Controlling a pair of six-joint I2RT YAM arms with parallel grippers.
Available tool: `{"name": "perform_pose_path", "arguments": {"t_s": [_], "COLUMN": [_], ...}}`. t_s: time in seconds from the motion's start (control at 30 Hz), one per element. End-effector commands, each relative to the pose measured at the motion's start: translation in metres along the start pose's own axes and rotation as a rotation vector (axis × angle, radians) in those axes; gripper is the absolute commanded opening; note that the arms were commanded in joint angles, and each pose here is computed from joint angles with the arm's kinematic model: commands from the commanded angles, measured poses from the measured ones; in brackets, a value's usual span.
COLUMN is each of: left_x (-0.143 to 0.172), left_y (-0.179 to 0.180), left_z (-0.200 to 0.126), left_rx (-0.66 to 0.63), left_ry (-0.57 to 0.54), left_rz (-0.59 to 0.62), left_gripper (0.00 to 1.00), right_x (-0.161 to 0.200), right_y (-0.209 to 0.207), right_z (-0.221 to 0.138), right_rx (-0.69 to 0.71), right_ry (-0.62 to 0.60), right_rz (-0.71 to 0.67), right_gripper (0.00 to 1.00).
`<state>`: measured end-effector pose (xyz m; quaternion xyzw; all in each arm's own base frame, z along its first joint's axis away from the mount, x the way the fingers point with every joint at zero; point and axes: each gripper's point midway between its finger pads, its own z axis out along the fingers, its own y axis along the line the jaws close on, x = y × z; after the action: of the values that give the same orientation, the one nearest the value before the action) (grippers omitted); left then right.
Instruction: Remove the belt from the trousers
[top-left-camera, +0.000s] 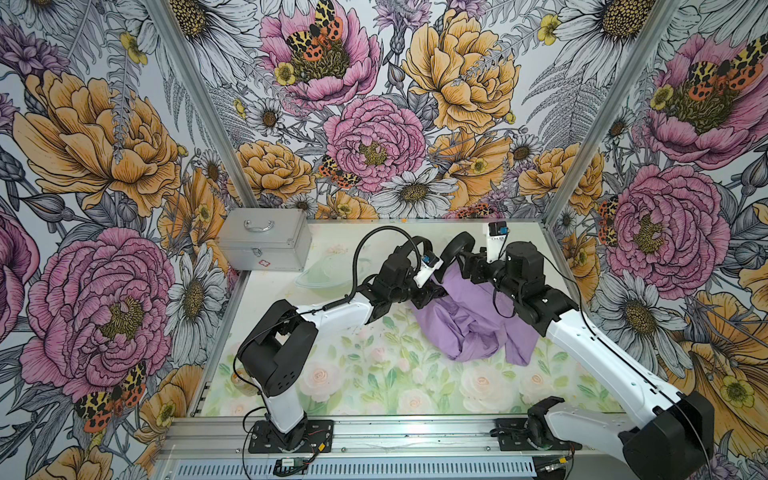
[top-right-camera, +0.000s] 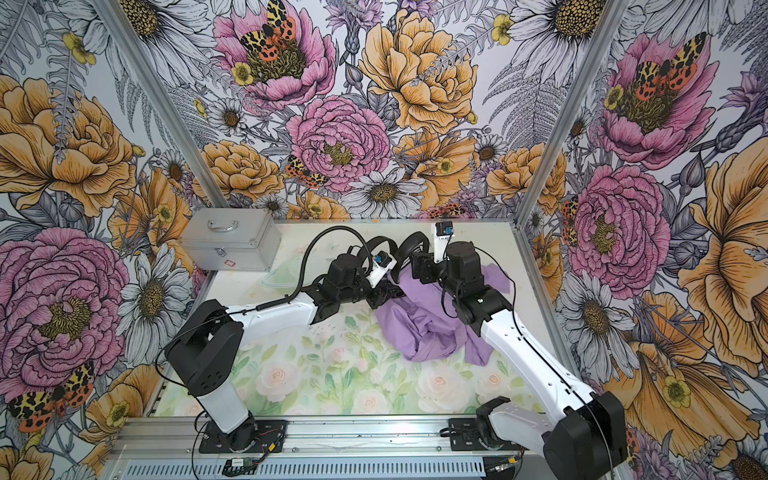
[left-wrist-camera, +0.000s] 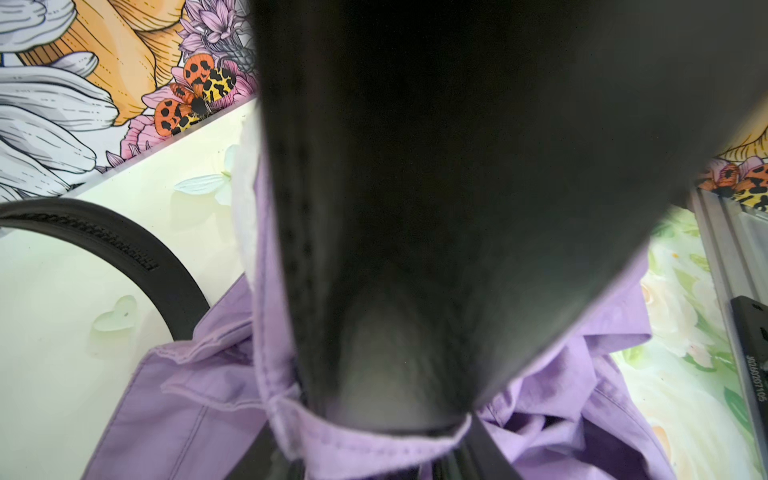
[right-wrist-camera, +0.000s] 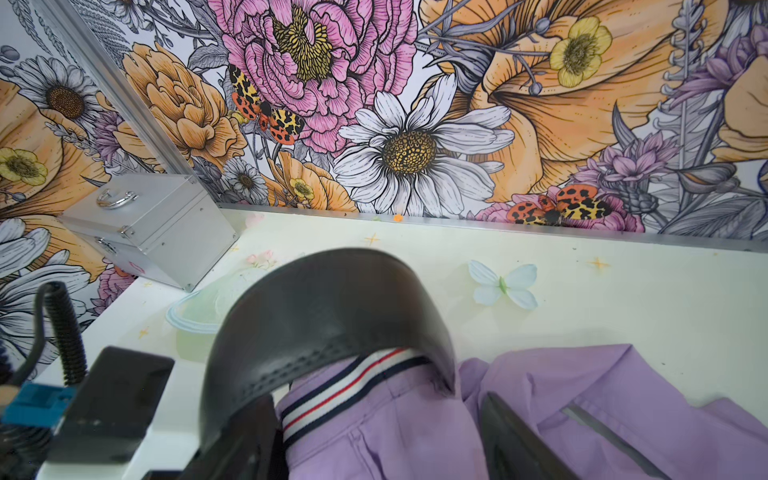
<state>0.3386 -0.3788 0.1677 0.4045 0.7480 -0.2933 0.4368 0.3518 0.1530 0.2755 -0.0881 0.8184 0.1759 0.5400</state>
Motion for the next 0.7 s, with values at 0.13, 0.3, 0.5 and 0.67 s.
{"name": "perform_pose_path", "arguments": {"t_s": [0.13, 0.3, 0.5, 0.67], "left_x": [-0.054, -0.066, -0.084, -0.087], "left_y": [-0.007, -0.004, -0.011, -0.018], "left_z": [-0.029, -0.032, -0.044, -0.067], "left_rx": [0.025, 0.025, 0.036, 0.031], "left_ry": [-0.068, -0.074, -0.087, -0.053], "left_rz": [0.077, 0.079, 0.09, 0.109], "left_gripper": [0.12, 0.12, 0.12, 0.11], "right_x": [0.051, 0.081, 0.093, 0.067], "right_y": [0.01, 0.028, 0.002, -0.021], "right_z": [-0.025, -0.017, 0.008, 0.002], "right_rx": [-0.032, -0.059, 0.146, 0.306], "right_ry": [0.058, 0.14, 0.201, 0.093], "right_rz": [-0.157, -0.252, -0.27, -0.204], "right_gripper": [0.89, 0.91, 0.77, 0.08]}}
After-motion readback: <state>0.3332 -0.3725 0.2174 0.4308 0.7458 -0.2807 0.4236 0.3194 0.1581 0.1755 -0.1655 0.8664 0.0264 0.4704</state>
